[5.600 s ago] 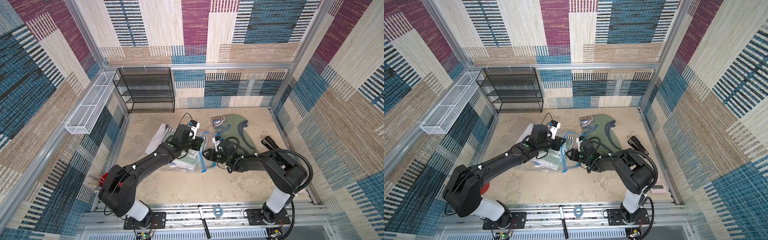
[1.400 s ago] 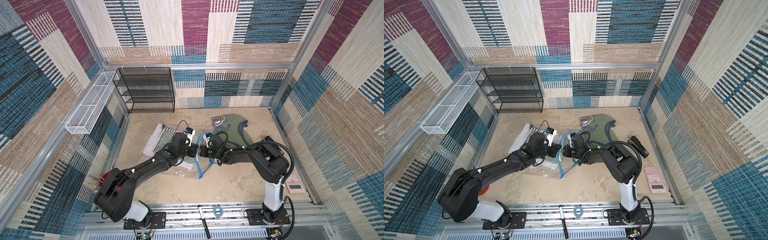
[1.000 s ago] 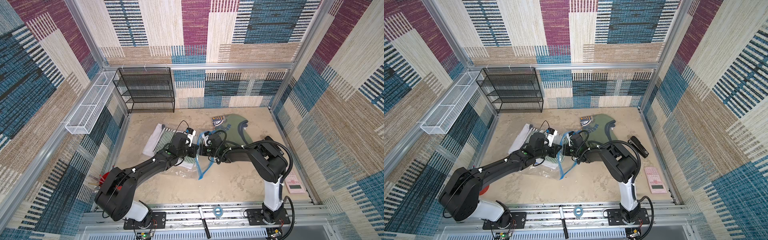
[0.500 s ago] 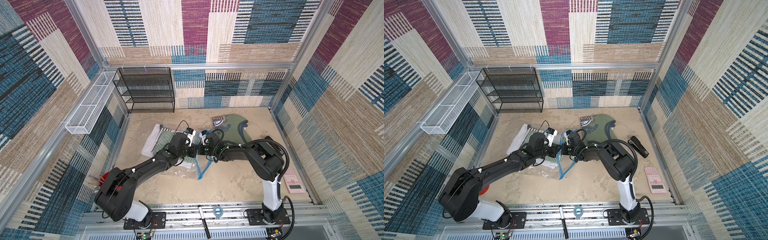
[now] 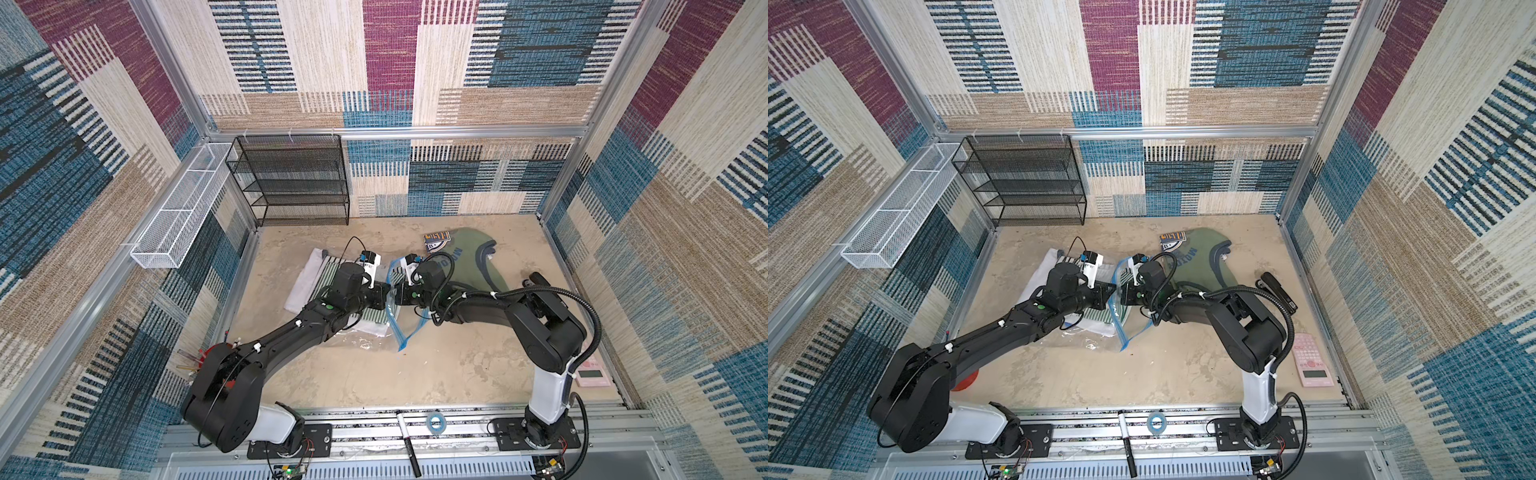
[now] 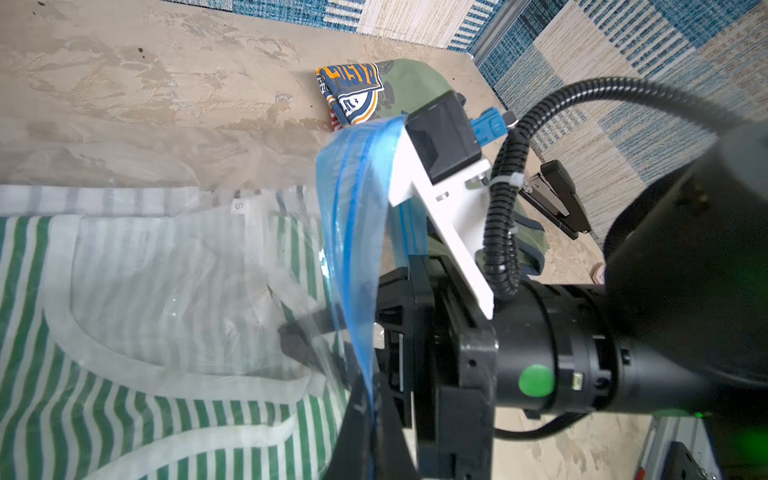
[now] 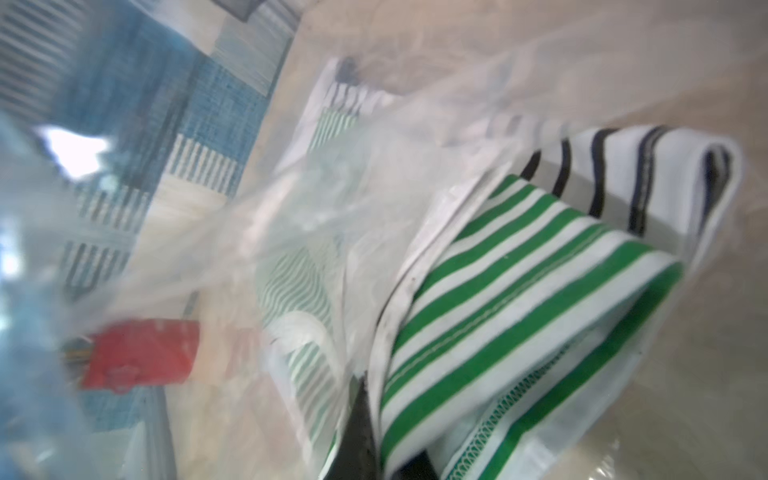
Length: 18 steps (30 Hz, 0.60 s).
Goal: Take the tank top out of the vacuum bag
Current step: Take out the tank top from the vacuum bag.
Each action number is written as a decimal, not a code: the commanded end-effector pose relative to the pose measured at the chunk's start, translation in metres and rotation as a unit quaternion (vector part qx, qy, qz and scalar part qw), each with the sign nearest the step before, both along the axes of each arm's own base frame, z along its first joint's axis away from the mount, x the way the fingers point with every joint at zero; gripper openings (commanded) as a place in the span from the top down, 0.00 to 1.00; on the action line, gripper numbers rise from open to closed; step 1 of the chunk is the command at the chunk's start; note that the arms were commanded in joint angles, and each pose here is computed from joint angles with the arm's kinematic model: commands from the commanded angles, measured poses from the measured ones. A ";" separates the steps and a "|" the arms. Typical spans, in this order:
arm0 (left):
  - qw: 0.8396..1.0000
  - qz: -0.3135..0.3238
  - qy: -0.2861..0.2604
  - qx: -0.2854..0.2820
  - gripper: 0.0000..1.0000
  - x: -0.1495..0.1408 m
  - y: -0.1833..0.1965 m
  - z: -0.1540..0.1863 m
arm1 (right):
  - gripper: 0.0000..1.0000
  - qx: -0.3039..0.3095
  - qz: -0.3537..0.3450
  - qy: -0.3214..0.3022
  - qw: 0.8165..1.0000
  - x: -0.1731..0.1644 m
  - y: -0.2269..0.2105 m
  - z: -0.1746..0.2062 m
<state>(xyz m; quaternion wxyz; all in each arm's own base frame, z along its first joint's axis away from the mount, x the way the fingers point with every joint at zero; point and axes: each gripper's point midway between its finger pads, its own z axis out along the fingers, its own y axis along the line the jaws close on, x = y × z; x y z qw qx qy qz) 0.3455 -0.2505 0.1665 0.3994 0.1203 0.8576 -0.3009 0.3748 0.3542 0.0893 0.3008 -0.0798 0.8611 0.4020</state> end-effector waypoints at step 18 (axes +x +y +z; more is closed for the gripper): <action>1.000 0.002 0.001 0.004 1.00 0.000 0.001 -0.001 | 0.63 -0.075 -0.066 0.038 0.994 0.008 -0.027 -0.046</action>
